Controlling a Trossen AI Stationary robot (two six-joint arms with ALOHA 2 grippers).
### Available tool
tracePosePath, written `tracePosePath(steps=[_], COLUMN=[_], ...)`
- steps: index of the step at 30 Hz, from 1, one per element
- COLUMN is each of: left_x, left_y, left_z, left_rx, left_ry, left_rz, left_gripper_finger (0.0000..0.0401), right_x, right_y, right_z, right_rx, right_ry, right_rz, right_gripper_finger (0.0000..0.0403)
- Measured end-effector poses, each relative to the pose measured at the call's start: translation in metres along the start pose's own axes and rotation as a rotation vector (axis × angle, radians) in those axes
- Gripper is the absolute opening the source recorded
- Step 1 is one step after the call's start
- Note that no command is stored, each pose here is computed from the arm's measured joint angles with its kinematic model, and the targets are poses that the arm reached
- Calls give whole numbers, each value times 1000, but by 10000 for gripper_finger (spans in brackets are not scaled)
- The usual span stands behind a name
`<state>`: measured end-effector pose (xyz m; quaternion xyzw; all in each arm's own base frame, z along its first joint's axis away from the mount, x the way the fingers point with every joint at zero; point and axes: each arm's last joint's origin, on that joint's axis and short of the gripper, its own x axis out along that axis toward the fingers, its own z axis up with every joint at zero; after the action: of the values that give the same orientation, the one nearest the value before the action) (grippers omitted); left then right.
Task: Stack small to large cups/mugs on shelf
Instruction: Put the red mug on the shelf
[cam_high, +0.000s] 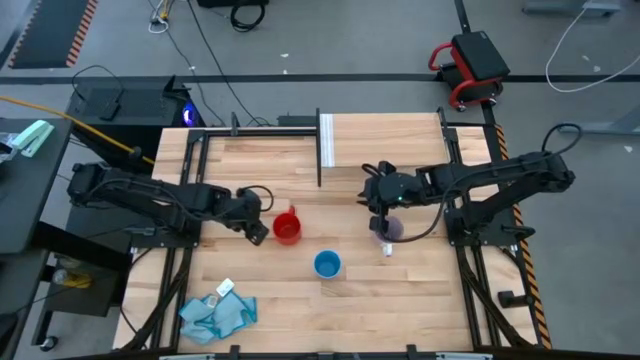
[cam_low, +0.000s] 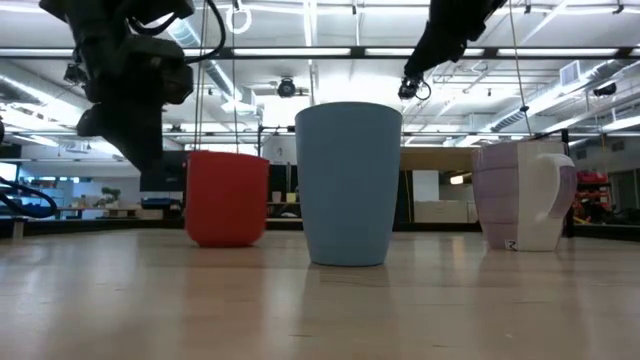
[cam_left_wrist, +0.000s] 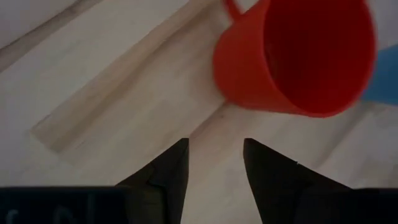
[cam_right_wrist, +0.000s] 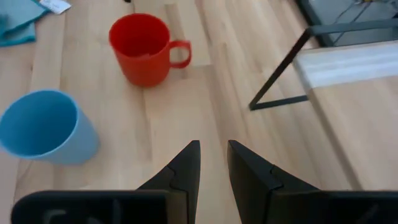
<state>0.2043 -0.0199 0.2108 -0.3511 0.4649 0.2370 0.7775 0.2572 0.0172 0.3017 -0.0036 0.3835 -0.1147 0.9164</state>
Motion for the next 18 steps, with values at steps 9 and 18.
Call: tracePosePath(steps=[9, 18], left_x=[0, 1], left_y=[4, 20], left_z=[10, 38], left_rx=[5, 49], left_ry=[-84, -207], left_rz=[30, 80], left_gripper_finger=[163, 162], right_x=[37, 78], right_y=[12, 11], right_z=[10, 10], right_rx=[-24, -9], right_ry=[-32, 8], right_rz=[78, 149], right_gripper_finger=[85, 61])
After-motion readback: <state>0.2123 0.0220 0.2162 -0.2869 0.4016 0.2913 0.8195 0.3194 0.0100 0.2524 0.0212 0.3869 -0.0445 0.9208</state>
